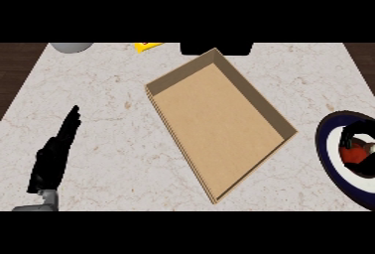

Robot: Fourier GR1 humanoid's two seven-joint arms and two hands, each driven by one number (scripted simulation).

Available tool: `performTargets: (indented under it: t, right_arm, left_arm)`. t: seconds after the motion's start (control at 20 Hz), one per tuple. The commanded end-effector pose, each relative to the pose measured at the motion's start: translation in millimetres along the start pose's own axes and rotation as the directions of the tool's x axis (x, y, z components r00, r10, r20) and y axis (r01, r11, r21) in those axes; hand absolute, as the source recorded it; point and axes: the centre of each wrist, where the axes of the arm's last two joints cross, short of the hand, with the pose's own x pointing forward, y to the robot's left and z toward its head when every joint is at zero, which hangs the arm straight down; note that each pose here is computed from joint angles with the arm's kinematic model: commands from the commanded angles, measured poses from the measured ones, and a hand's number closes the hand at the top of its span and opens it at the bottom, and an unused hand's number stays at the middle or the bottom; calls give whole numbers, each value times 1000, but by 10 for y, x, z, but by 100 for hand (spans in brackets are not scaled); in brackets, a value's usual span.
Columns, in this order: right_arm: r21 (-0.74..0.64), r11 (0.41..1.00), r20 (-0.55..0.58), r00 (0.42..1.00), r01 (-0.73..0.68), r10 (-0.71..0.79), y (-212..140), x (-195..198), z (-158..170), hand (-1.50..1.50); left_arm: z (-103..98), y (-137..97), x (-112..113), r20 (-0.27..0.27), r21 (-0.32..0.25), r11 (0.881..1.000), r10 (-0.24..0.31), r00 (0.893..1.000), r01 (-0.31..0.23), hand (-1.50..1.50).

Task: Pick the bell pepper from the plate and place it in the cardboard box

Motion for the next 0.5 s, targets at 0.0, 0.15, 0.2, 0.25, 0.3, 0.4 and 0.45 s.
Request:
performTargets:
  t: [0.0,0.15,0.2,0.25,0.3,0.4,0.45]
  right_arm:
    - [-162,982,-49,994,-100,93,-47,92,-34,150]
    - [-340,900,-145,961,-271,235,37,326,-235,150]
    - [-389,862,-186,944,-324,271,37,306,-202,150]
    - [-399,846,-191,934,-354,301,63,321,-194,150]
    - [-434,836,-186,941,-336,282,190,493,-358,150]
    - [-459,799,-213,921,-389,326,288,534,-348,150]
    - [-487,780,-205,919,-393,336,169,721,-386,150]
  left_arm:
    - [-36,106,155,-17,12,1000,-17,1000,17,0]
    - [7,76,31,-37,28,1000,-12,999,13,0]
    - [35,54,32,-34,34,999,-11,999,12,0]
    - [73,50,-63,-49,44,999,-4,999,6,0]
    - [92,48,-84,-45,30,999,-16,999,17,0]
    - [128,88,-49,-50,45,999,6,999,-4,0]
    - [70,114,-116,-53,68,998,2,999,1,0]
